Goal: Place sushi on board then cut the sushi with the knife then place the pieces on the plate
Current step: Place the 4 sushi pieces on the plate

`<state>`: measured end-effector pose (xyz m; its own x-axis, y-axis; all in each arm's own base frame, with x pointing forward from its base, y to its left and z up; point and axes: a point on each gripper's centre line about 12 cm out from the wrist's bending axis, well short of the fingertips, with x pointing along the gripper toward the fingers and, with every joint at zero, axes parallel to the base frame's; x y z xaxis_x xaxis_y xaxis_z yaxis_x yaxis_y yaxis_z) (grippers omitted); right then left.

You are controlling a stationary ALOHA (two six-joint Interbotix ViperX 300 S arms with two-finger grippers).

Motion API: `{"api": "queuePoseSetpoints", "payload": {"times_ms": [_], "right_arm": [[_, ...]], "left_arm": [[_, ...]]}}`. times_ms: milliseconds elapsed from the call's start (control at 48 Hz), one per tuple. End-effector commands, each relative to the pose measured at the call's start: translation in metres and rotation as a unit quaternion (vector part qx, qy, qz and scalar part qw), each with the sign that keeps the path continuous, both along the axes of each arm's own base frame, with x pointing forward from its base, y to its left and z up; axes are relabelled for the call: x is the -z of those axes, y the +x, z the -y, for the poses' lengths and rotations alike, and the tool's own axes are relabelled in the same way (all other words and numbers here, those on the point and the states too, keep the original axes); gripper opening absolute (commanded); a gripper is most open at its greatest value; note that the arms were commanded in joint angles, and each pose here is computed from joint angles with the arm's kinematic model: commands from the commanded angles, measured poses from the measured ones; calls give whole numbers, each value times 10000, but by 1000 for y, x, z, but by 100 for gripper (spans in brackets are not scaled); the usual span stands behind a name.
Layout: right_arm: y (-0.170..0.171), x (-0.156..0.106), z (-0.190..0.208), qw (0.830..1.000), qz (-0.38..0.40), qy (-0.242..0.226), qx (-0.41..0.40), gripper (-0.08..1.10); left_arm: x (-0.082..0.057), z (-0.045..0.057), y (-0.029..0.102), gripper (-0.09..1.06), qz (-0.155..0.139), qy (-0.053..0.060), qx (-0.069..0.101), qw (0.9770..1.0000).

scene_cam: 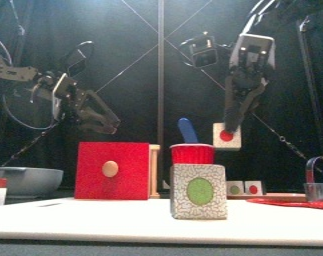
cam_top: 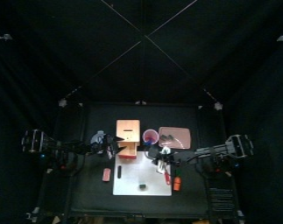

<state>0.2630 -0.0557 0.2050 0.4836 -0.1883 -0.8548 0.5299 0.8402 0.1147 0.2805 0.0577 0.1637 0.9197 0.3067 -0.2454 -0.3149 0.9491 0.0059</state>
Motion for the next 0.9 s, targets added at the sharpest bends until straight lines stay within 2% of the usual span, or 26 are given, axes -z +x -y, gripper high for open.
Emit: {"api": "queuePoseSetpoints", "payload": {"times_ms": [21,83,167,250,354,458,646,792,896], "right_arm": [[-31,-2,36,9964,90,19,841,48],[-50,-1,52,9916,143,4,1285,48],[-68,16,65,9846,32,103,1747,48],[-78,36,74,9755,-53,360,2171,48],[-85,51,88,9561,103,767,2825,50],[-79,54,94,9573,326,649,2799,56],[-76,70,101,9589,118,615,2769,82],[-74,69,102,9590,96,623,2765,84],[-75,48,99,9596,213,567,2748,84]], "left_arm": [[-5,-2,4,88,94,29,-19,9999],[-4,-4,4,88,79,28,-50,10000],[-4,-4,3,88,71,27,-65,9999],[-4,-5,3,88,78,33,-67,9999],[-3,-5,3,88,63,31,-67,10000],[-2,-5,2,88,48,28,-67,10000],[3,-4,-3,88,-47,2,-73,10000],[6,-2,-5,88,-101,-27,-49,9999],[5,-2,-4,88,-92,-32,-54,9999]]}}
